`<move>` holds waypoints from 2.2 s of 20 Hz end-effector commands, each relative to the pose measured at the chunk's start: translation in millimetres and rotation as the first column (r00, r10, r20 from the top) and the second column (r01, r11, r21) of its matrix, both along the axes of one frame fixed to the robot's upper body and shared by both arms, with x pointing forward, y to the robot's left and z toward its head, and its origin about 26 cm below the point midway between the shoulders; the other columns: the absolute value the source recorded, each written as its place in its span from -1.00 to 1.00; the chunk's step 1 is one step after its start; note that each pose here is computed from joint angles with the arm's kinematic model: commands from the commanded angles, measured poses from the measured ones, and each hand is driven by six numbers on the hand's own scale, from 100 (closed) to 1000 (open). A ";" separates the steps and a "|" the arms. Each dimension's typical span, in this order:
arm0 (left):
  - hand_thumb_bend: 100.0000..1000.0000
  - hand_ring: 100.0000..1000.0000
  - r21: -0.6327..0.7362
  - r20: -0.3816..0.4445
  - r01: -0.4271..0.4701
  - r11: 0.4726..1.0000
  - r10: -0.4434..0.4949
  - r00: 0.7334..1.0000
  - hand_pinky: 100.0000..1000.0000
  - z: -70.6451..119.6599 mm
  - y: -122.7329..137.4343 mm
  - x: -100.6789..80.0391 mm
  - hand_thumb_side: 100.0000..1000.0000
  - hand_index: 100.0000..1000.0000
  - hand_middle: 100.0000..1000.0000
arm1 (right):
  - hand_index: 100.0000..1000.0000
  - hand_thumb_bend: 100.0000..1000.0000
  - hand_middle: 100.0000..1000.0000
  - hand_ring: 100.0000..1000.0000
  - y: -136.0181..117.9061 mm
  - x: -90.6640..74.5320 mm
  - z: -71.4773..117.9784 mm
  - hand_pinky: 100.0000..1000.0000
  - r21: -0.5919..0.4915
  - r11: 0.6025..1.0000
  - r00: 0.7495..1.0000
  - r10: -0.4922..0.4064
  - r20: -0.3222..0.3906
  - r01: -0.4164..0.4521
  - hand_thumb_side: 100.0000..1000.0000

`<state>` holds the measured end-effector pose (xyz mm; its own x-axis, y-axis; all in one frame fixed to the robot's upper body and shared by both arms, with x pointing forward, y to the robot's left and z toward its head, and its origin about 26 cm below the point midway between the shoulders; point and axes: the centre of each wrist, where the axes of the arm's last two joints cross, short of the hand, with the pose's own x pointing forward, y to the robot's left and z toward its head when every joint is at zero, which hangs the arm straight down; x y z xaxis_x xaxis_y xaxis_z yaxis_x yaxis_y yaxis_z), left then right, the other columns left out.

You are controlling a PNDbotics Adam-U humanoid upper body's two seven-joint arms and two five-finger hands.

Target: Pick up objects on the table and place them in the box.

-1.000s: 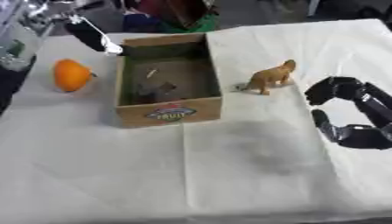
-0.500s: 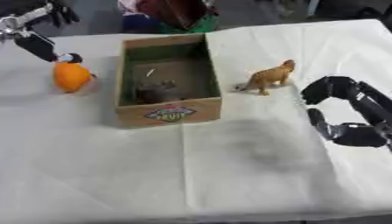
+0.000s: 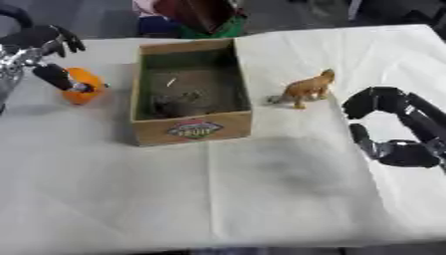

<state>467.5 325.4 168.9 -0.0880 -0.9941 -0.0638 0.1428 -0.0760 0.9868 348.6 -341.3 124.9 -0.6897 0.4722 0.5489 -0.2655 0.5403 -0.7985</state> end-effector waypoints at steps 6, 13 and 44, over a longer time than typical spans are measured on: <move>0.01 0.20 0.118 0.071 -0.125 0.985 0.117 0.991 0.30 -15.8 8.6 4.8 -0.58 0.51 0.30 | 0.37 -1.00 0.33 0.22 -6.1 0.2 8.7 0.22 -0.016 1.000 1.000 -0.010 0.023 0.010 -0.60; -0.82 -0.59 0.212 0.270 -0.260 0.942 0.200 0.942 -0.15 -11.1 18.3 4.1 -0.85 -0.23 -0.66 | 0.37 -1.00 0.33 0.22 -6.8 0.0 7.6 0.22 -0.017 1.000 1.000 -0.013 0.019 0.013 -0.60; -0.06 0.30 -0.309 0.151 0.553 0.773 -0.535 0.831 0.33 32.8 -145.9 -17.8 -0.58 0.46 0.28 | 0.36 -1.00 0.32 0.21 -3.1 1.7 6.7 0.22 -0.017 1.000 1.000 0.004 0.015 -0.004 -0.60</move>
